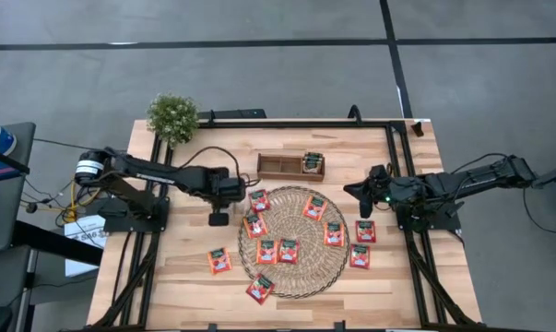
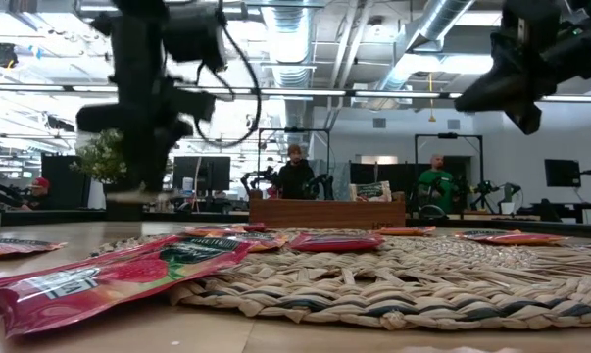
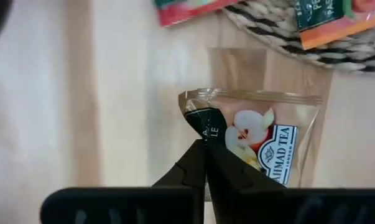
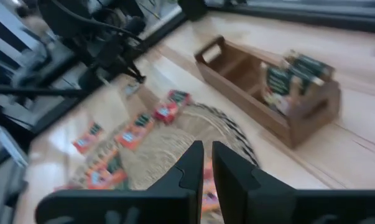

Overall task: Pick & Place Tea
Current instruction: Put the brown tea bag into the right section of the wooden organizer

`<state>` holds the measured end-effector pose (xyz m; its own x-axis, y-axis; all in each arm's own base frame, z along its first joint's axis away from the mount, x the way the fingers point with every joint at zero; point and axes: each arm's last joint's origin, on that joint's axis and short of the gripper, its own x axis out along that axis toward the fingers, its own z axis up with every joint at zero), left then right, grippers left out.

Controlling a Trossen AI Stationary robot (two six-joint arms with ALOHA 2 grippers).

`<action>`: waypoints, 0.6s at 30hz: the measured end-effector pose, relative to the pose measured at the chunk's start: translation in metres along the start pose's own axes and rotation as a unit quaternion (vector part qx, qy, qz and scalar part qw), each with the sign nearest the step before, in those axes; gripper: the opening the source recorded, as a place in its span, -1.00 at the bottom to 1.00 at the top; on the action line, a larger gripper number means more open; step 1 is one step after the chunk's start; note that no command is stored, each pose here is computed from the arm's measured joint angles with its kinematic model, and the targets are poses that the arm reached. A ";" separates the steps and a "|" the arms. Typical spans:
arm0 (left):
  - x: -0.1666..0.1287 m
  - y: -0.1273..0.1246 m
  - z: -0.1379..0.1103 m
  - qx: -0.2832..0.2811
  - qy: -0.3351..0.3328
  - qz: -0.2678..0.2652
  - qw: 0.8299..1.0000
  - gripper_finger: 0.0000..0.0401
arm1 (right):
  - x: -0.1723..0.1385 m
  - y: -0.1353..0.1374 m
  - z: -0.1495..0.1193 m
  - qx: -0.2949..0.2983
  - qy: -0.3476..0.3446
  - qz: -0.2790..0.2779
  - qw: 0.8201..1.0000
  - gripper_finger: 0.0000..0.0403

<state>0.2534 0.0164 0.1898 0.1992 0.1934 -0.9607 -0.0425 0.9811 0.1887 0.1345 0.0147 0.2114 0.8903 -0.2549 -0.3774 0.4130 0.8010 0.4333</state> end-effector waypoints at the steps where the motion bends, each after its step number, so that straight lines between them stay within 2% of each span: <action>1: -0.008 0.001 0.004 0.003 -0.011 0.010 1.000 -1.00 | 0.001 0.002 0.001 0.003 -0.007 0.006 1.000 -0.86; 6: -0.058 0.009 0.037 0.024 -0.109 0.089 0.990 -1.00 | 0.009 0.013 0.008 0.002 -0.039 0.046 0.998 -0.77; 10: -0.094 0.013 0.063 0.034 -0.201 0.130 0.970 -1.00 | 0.021 0.020 0.015 0.007 -0.072 0.069 0.995 -0.67; 15: -0.118 0.014 0.080 0.047 -0.282 0.149 0.947 -1.00 | 0.042 0.025 0.025 0.017 -0.109 0.114 0.987 -0.54; 18: -0.120 0.011 0.085 0.048 -0.300 0.162 0.939 -1.00 | 0.058 0.026 0.033 0.019 -0.107 0.137 0.985 -0.48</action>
<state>0.3124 0.0042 0.3243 0.7077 0.4202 -0.5679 -0.1130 0.8608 0.4962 0.2033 0.0026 0.2276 0.9876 -0.1435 -0.0636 0.1554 0.8359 0.5265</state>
